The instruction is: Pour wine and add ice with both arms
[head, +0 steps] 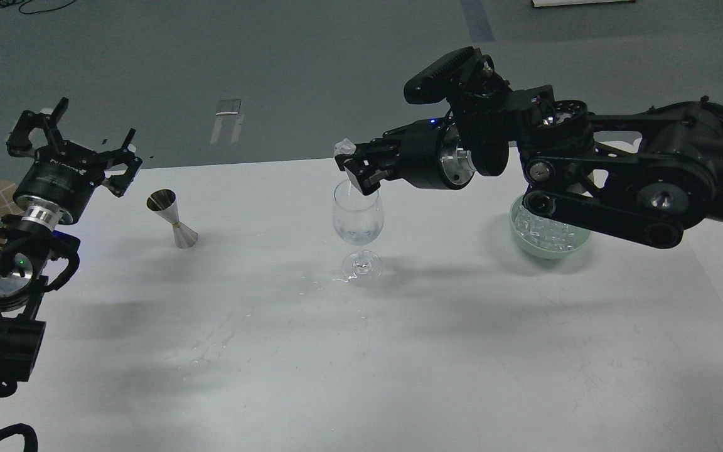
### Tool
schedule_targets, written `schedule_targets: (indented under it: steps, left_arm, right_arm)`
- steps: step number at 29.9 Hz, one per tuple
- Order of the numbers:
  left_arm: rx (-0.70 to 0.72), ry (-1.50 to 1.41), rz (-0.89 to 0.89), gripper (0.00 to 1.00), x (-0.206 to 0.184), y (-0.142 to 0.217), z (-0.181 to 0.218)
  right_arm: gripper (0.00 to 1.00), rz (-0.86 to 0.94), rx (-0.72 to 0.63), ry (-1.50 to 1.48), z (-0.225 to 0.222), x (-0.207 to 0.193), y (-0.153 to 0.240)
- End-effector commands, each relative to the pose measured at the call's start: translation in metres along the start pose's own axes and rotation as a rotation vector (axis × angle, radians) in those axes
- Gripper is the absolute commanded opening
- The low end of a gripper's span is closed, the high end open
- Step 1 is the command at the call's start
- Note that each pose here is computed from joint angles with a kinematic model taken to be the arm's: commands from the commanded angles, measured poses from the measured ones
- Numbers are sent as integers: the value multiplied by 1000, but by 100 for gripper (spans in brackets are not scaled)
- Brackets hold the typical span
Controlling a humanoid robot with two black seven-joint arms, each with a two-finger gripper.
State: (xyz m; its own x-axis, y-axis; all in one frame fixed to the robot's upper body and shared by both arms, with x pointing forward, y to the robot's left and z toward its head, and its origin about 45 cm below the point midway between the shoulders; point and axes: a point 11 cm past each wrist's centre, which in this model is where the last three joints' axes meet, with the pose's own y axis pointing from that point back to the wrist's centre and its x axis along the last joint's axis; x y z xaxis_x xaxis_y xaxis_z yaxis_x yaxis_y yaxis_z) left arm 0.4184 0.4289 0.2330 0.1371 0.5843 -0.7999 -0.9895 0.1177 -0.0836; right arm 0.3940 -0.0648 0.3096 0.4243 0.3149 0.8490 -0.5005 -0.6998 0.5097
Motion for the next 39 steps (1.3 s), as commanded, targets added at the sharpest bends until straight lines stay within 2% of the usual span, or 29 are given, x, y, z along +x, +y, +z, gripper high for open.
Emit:
schedule_targets:
  steps: [1, 9, 15, 17, 21, 26, 32, 35, 39]
  left_arm:
    - [-2, 4, -1, 98, 0, 0, 0]
    - [-5, 0, 2, 98, 1, 1, 2]
    - [-4, 5, 5, 98, 2, 2, 0]
    - [-6, 4, 2, 98, 1, 1, 1]
    - [-11, 0, 5, 98, 2, 2, 4]
    - [-5, -4, 7, 98, 3, 3, 3]
    - [14, -6, 1, 98, 1, 1, -4]
    - [27, -11, -4, 98, -2, -1, -5]
    - [55, -24, -3, 98, -2, -4, -12]
  right_arm:
    - [28, -7, 5, -6, -1, -4, -1]
    - [29, -35, 16, -14, -3, -12, -2]
    - [34, -41, 25, -20, -6, -17, -2]
    - [44, -36, 25, -18, -7, -14, -2]
    - [98, 53, 38, -49, -8, 14, 4]
    - [100, 183, 44, -138, 1, 45, 17]
    - [100, 431, 32, -361, 40, 85, 47]
    - [100, 593, 52, -550, 64, 90, 61]
    - [100, 719, 82, -710, 81, 93, 73]
